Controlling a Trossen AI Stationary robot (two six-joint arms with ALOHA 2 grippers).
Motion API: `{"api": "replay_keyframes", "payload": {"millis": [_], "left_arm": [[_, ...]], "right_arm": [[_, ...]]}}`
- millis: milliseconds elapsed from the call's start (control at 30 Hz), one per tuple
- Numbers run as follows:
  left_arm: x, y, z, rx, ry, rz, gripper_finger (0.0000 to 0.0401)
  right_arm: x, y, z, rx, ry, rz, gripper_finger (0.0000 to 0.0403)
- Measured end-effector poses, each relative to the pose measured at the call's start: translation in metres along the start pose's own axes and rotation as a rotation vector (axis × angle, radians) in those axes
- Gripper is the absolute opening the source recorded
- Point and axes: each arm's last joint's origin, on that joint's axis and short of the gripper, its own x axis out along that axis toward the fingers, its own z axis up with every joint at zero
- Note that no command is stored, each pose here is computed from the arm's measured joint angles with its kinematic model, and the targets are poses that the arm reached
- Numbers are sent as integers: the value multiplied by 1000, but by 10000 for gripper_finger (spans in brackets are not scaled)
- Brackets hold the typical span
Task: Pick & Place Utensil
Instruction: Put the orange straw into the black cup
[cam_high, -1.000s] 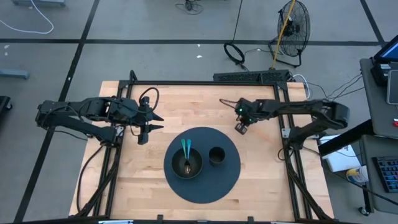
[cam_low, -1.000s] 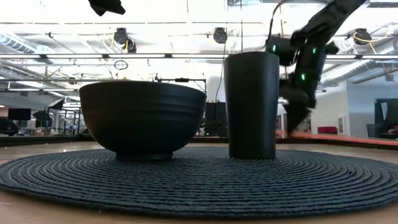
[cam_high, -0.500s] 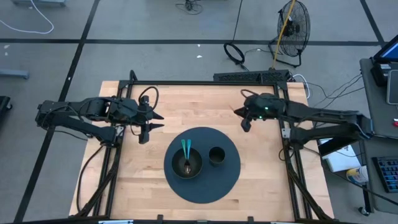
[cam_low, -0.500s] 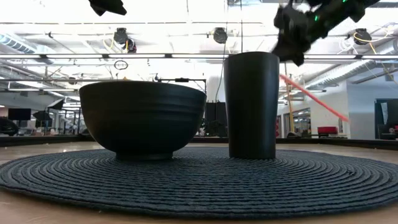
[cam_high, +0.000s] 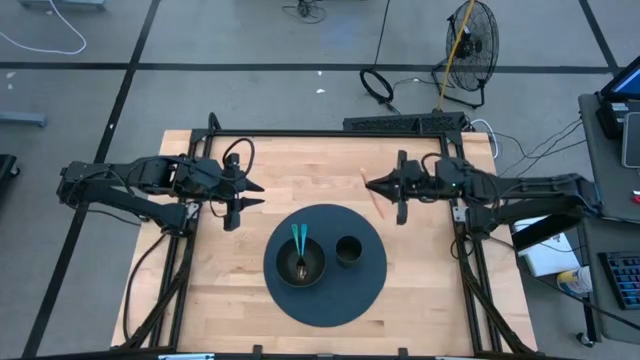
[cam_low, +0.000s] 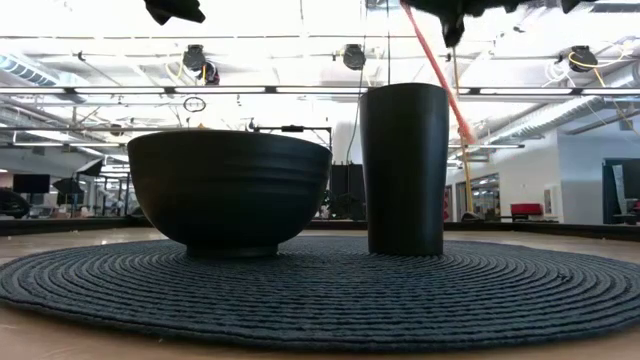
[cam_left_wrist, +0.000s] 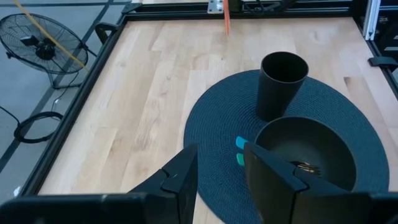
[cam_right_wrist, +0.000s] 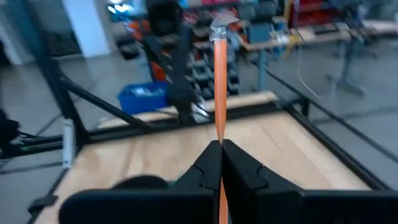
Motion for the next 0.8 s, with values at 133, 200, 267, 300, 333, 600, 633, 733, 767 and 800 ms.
{"api": "replay_keyframes", "payload": {"millis": [133,200,267,300,333,600,633,733,767,800], "left_arm": [[0,0,0,0,-4,0,136],[0,0,0,0,-4,0,136],[0,0,0,0,-4,-1,136],[0,0,0,0,-4,-1,136],[0,0,0,0,-4,-1,136],[0,0,4,-1,-38,-2,136],[0,0,4,0,-39,-2,136],[0,0,4,1,-39,-2,136],[0,0,4,1,-39,-2,136],[0,0,4,1,-39,-2,136]], "right_arm": [[3,9,6,-26,-79,64,0],[5,13,7,-34,-103,83,0],[7,17,7,-38,-119,101,0],[8,19,8,-40,-131,112,0],[9,22,8,-43,-146,124,0],[18,42,11,-51,-246,290,0],[19,44,10,-51,-247,300,0],[22,48,7,-50,-235,320,0],[23,50,6,-50,-236,326,0],[24,51,6,-50,-239,331,0]]}}
